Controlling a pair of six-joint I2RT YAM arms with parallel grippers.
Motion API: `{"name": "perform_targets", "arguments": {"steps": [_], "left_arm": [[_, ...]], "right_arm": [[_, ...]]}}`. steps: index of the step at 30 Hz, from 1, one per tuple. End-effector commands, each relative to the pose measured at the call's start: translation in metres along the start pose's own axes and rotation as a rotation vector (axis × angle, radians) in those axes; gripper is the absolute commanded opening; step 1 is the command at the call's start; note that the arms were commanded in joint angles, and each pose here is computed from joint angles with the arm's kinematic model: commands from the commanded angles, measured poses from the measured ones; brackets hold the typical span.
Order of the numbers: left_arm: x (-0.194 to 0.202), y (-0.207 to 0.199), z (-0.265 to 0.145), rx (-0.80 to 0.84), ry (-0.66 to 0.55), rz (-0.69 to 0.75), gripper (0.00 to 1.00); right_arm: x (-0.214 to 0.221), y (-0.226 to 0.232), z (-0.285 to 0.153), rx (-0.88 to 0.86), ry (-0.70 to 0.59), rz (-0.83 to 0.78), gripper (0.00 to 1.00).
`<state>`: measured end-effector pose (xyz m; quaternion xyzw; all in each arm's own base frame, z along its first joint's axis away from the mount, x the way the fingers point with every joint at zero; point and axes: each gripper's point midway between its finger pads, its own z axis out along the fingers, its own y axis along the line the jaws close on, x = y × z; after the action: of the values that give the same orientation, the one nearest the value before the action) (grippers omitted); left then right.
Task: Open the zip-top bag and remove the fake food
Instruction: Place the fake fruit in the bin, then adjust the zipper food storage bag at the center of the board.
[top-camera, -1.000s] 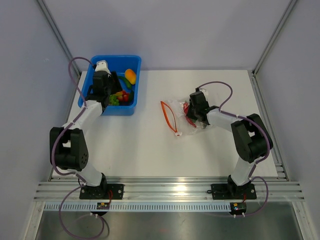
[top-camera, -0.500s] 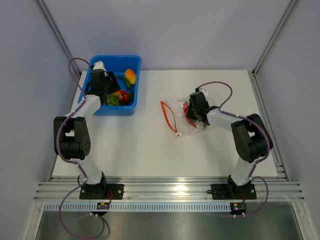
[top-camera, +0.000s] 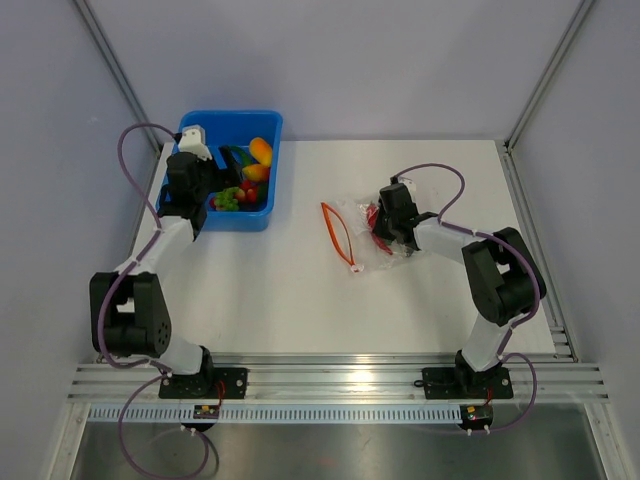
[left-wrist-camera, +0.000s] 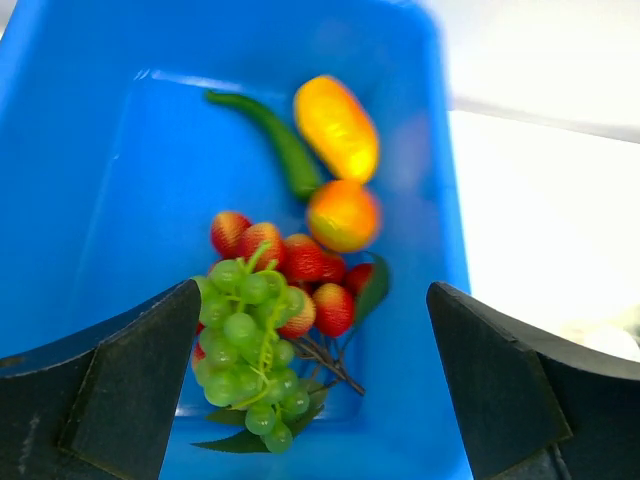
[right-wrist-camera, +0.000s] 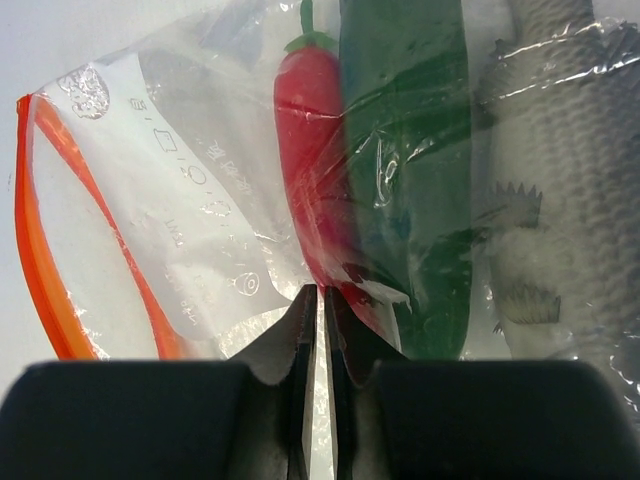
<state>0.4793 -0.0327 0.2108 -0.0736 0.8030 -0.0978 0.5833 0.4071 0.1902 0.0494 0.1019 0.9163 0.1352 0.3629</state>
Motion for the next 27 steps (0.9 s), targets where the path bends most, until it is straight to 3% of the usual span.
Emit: {"name": "perform_targets", "arguments": {"steps": [1,2,5,10,16,19,27], "left_arm": [[-0.047,-0.033,-0.032,0.175,-0.206,0.100,0.99],[-0.031,-0.032,-0.036,0.192,-0.195,0.123,0.99],[-0.042,-0.051,-0.060,0.284,-0.275,0.145,0.99],[-0.034,-0.094,-0.081,0.422,-0.269,0.222,0.99],[0.025,-0.173,-0.095,0.522,-0.211,0.461,0.99],[0.044,-0.188,-0.087,0.525,-0.165,0.509,0.99],[0.075,-0.183,-0.047,0.450,-0.025,0.500,0.99]], "right_arm": [[-0.019,0.010,-0.011,-0.040,-0.062,0.001,0.14],[-0.018,0.009,-0.011,-0.042,-0.059,-0.002,0.15],[-0.023,0.014,-0.014,-0.069,-0.086,0.001,0.18],[-0.023,0.015,-0.022,-0.093,-0.102,0.002,0.23],[-0.018,0.017,-0.039,-0.156,-0.122,-0.010,0.52],[-0.018,0.024,-0.048,-0.213,-0.134,-0.027,0.59],[-0.008,0.062,-0.060,-0.375,-0.141,-0.132,0.63]]}}
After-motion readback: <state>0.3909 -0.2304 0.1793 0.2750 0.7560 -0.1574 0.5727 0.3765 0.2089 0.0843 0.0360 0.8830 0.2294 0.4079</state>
